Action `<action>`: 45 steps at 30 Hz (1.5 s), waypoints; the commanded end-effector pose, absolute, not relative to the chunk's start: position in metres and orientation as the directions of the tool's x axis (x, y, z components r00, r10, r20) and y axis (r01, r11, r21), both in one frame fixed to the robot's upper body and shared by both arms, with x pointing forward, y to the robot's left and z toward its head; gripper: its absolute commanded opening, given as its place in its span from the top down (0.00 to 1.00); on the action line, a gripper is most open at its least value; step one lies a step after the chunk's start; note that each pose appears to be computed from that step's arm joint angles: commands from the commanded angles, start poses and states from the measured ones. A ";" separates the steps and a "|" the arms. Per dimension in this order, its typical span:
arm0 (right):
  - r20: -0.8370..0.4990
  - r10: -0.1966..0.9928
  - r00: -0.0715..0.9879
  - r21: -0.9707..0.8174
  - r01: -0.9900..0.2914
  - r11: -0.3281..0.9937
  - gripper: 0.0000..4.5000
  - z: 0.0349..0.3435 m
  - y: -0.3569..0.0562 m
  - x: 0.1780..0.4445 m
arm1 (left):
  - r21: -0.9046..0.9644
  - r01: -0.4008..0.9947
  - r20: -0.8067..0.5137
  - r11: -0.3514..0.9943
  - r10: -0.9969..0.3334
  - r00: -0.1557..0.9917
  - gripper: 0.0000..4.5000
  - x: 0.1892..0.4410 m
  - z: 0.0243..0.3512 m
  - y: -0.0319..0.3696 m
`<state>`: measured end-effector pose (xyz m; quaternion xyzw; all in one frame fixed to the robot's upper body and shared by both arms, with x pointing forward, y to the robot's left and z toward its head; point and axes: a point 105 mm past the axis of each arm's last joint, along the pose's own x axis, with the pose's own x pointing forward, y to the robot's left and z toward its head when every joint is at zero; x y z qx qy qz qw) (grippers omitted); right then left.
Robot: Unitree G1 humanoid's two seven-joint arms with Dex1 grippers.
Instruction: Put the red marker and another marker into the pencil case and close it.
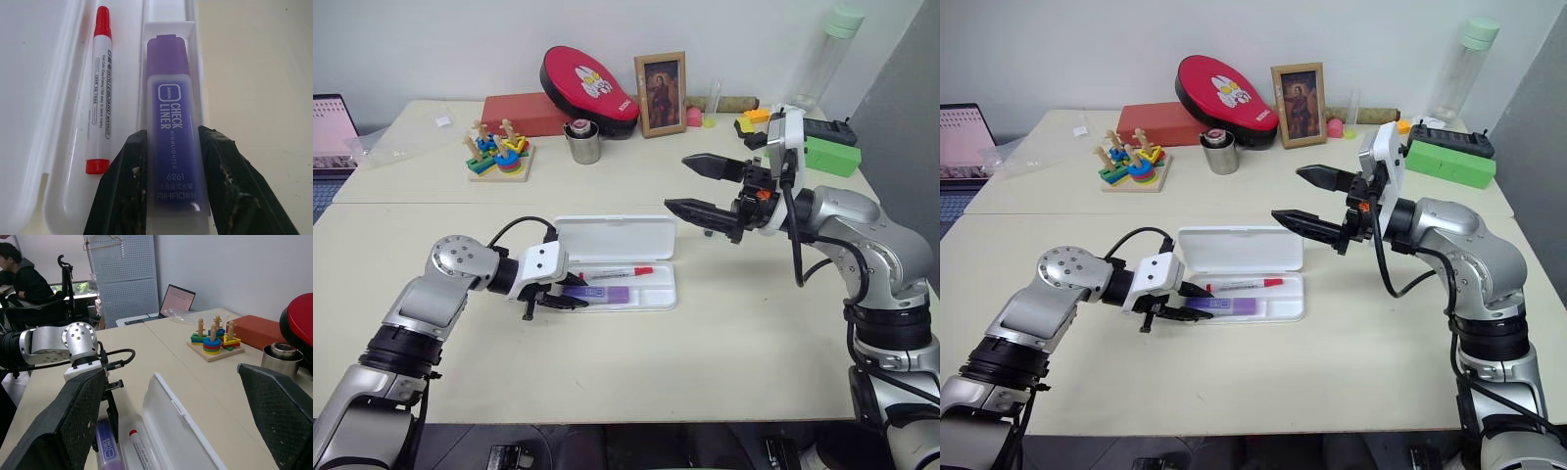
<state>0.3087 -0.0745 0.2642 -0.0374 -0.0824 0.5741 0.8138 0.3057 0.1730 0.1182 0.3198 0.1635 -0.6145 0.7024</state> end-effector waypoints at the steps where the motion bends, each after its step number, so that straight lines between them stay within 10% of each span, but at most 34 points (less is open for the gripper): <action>1: 0.119 0.939 0.322 -0.185 -0.922 0.339 0.00 0.271 -0.075 0.302 | 0.267 0.963 -0.611 0.034 -0.767 0.196 0.52 0.308 0.125 0.169; 8: 0.073 0.922 0.380 -0.149 -0.910 0.387 0.00 0.257 -0.080 0.308 | 0.258 0.965 -0.587 0.043 -0.787 0.192 0.24 0.306 0.128 0.165; 14: -0.075 0.727 0.682 -0.110 -0.731 0.674 0.00 0.220 -0.110 0.360 | 0.332 0.933 -0.404 0.142 -0.872 0.277 0.02 0.317 0.164 0.148; 22: -0.351 0.309 0.884 -0.164 -0.383 0.909 0.00 0.131 -0.150 0.408 | 0.380 0.899 -0.239 0.218 -0.916 0.323 0.01 0.321 0.196 0.126; 35: -0.323 0.213 0.922 -0.016 -0.230 0.973 0.00 0.119 -0.127 0.418 | 0.281 0.878 0.095 0.387 -0.922 0.375 0.01 0.312 0.240 0.066; 45: -0.308 0.192 0.932 -0.004 -0.203 0.979 0.55 0.118 -0.111 0.424 | 0.330 0.822 0.095 0.463 -0.883 0.459 0.00 0.330 0.248 0.081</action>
